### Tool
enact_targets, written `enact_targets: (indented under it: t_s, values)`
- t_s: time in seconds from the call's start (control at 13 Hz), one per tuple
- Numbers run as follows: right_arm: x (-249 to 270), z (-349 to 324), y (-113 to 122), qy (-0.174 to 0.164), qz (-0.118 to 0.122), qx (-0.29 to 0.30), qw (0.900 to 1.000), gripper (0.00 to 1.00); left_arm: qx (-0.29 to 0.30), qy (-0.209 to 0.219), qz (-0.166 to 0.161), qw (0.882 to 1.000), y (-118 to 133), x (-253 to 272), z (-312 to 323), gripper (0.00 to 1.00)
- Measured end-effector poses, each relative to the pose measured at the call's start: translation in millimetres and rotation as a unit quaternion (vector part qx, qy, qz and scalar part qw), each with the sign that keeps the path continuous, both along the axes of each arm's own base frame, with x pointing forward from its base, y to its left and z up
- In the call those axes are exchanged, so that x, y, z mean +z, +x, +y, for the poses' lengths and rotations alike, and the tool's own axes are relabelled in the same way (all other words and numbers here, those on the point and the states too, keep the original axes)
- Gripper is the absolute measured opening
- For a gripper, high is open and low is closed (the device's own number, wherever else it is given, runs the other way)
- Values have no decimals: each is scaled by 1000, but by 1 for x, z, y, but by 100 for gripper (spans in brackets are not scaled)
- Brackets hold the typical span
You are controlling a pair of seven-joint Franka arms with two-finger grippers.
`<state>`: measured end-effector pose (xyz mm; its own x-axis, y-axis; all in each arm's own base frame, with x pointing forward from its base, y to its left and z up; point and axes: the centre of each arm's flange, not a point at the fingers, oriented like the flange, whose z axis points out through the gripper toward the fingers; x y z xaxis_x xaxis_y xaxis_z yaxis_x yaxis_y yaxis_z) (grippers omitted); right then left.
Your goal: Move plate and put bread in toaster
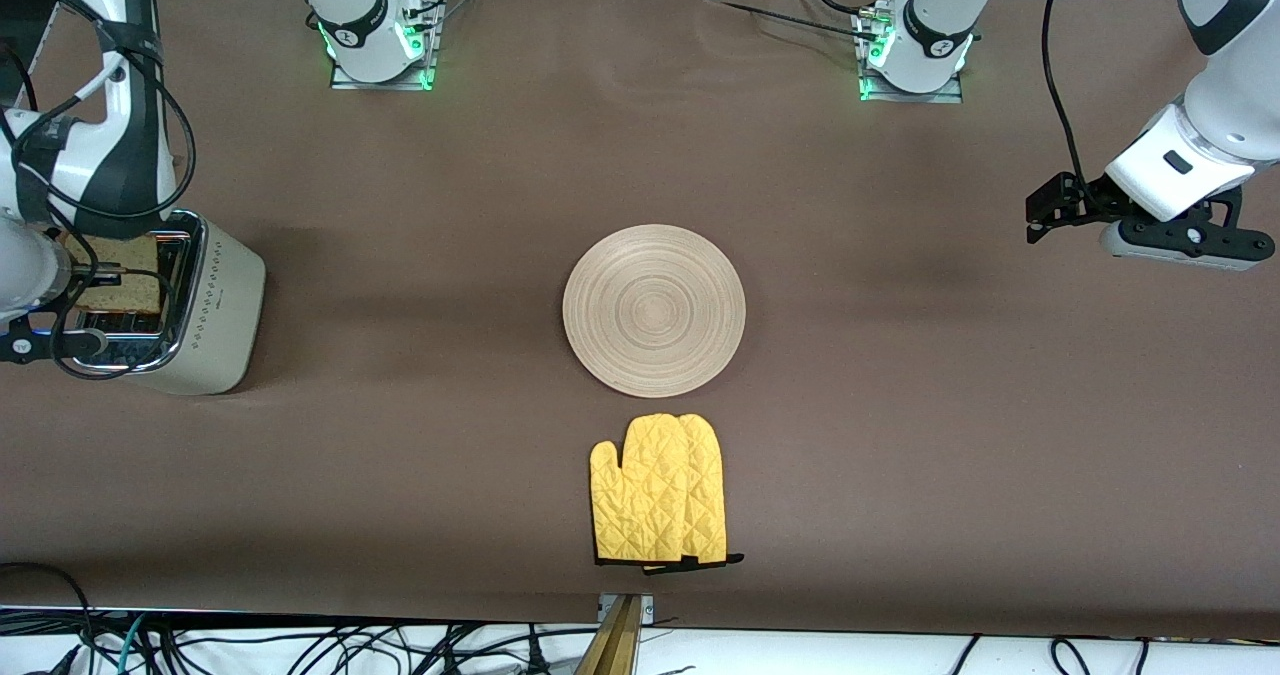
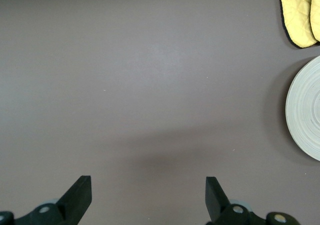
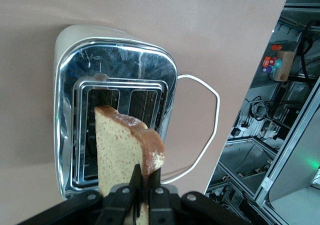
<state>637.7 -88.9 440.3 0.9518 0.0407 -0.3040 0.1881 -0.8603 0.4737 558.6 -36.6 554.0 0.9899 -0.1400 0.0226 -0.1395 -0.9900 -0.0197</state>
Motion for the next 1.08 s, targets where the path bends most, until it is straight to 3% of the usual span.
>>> enact_targets:
  t_s: [0.54, 0.77, 0.92, 1.08]
  values:
    - [-24, -1, 9, -13, -12, -16, 1000, 8, 0, 0, 0, 1000, 0, 0, 0, 100]
    - [-26, 5, 10, -13, -18, -19, 1000, 33, 0, 0, 0, 1000, 0, 0, 0, 100]
    - [-24, 14, 13, -4, -23, -16, 1000, 57, 0, 0, 0, 1000, 0, 0, 0, 100]
    - [-17, 32, 17, 50, -42, -30, 997, 78, 0, 0, 0, 1000, 0, 0, 0, 100]
